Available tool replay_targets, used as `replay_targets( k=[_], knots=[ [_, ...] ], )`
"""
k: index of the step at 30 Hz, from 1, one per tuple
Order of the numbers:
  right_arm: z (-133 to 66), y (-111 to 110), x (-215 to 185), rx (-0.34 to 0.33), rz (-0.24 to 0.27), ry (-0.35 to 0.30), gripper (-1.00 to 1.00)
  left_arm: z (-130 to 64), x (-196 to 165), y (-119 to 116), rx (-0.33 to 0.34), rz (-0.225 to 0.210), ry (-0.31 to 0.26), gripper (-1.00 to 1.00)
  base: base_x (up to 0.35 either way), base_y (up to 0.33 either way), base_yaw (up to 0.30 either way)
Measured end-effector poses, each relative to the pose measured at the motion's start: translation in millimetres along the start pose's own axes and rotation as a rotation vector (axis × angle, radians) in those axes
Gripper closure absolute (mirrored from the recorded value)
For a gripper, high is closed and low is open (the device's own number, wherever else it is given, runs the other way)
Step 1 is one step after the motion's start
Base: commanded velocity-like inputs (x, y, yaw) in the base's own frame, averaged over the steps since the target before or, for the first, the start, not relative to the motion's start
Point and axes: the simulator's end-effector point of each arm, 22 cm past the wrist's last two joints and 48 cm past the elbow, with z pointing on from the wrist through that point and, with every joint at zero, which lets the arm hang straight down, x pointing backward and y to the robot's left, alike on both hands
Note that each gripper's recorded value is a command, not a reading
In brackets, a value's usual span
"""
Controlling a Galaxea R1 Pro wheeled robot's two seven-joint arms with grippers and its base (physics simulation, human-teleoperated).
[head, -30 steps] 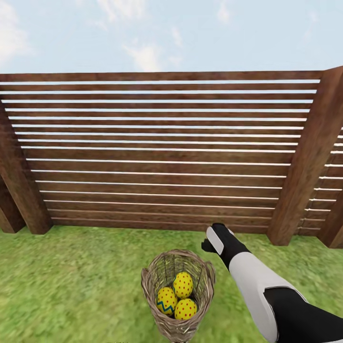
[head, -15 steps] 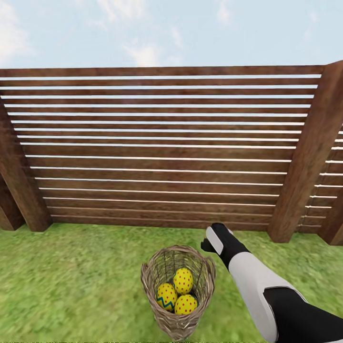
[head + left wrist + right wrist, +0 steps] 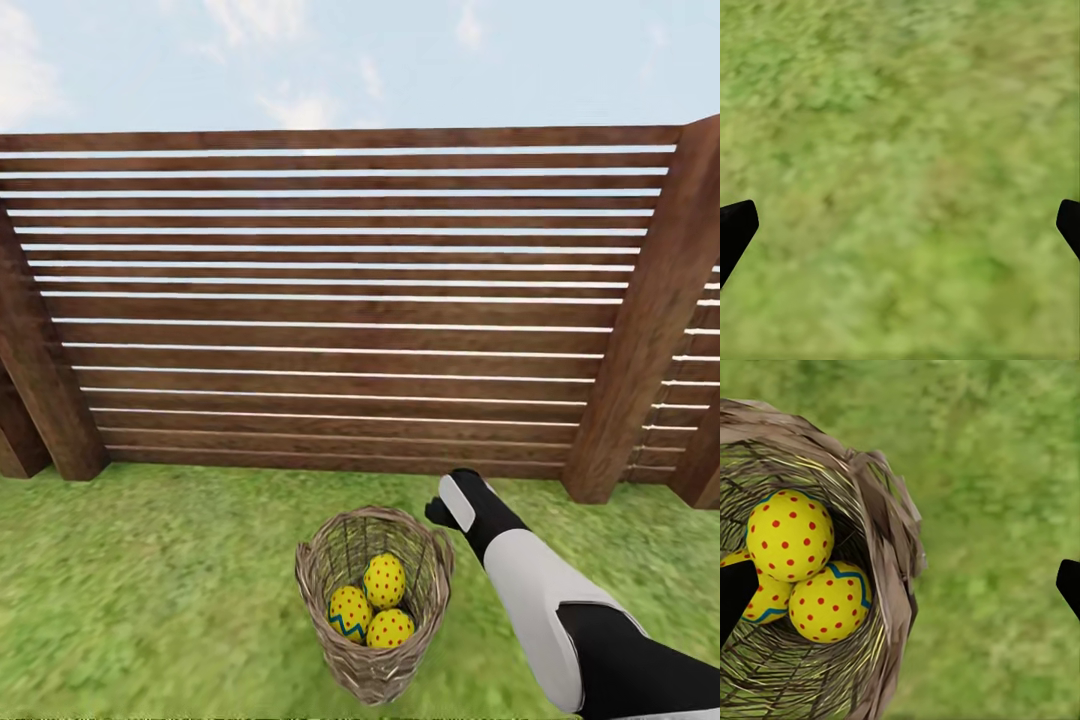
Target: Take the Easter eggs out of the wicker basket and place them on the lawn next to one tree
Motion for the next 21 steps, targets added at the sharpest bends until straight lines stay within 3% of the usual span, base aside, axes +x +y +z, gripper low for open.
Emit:
replay_targets(
  k=[21],
  knots=[
    [34.0,-5.7,27.1,0.015,-0.004,-0.009,-1.0,24.7,39.9,-7.9,0.001,-0.001,-0.001,-1.0,0.0,0.0,0.0]
  ],
)
